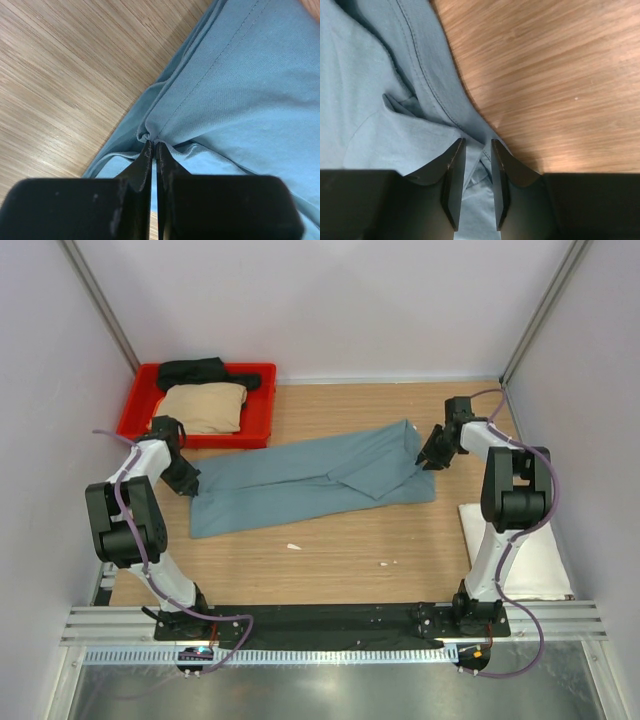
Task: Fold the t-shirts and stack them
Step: Fold the tshirt
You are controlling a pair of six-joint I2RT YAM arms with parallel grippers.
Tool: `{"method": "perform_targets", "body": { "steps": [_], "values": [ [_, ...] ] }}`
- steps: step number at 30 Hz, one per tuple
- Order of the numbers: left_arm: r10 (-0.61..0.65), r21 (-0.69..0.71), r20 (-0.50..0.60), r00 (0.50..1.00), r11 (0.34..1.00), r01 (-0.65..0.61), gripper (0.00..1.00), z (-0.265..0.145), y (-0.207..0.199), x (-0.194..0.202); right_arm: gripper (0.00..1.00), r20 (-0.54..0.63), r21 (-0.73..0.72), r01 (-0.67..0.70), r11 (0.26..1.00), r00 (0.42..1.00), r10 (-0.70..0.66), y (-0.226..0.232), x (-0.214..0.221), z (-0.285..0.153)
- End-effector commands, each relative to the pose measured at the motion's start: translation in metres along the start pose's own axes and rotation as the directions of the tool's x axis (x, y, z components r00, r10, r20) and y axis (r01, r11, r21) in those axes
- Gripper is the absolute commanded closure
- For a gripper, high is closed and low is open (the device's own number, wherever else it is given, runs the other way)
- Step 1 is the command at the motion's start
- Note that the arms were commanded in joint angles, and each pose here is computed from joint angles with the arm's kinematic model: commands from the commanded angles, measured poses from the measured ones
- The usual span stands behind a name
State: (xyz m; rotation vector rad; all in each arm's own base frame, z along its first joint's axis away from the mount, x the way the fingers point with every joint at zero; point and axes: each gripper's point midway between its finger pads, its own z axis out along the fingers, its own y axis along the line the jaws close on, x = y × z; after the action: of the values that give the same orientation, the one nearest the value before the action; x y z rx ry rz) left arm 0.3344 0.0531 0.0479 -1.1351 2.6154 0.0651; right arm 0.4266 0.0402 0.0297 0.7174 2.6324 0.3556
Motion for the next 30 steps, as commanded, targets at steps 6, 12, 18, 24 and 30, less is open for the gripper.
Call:
{"method": "perform_targets", "body": {
  "steps": [6, 12, 18, 24, 30],
  "values": [
    [0.010, 0.022, 0.010, 1.000, 1.000, -0.011, 1.00, -0.010, -0.003, -0.002, 0.69, 0.044, -0.057, 0.012, 0.998, 0.999, -0.009, 0.018, -0.020, 0.003],
    [0.011, 0.017, 0.008, 1.000, 1.000, -0.011, 1.00, -0.008, -0.003, -0.002, 0.69, 0.031, -0.060, 0.016, 0.998, 0.999, -0.014, 0.018, -0.019, 0.009],
    [0.006, 0.010, 0.013, 1.000, 1.000, -0.006, 1.00, -0.009, -0.002, -0.003, 0.91, 0.037, -0.087, 0.016, 0.996, 0.999, -0.013, 0.028, -0.021, -0.009],
    [0.007, -0.007, 0.016, 1.000, 1.000, -0.007, 1.00, -0.011, 0.003, -0.002, 0.99, 0.109, -0.184, -0.030, 0.982, 0.993, 0.051, 0.057, -0.035, -0.069],
    [-0.005, -0.021, 0.038, 0.999, 1.000, 0.005, 1.00, -0.015, 0.007, -0.004, 0.99, 0.154, -0.301, -0.074, 0.951, 0.980, 0.124, 0.086, -0.049, -0.110]
  ]
}}
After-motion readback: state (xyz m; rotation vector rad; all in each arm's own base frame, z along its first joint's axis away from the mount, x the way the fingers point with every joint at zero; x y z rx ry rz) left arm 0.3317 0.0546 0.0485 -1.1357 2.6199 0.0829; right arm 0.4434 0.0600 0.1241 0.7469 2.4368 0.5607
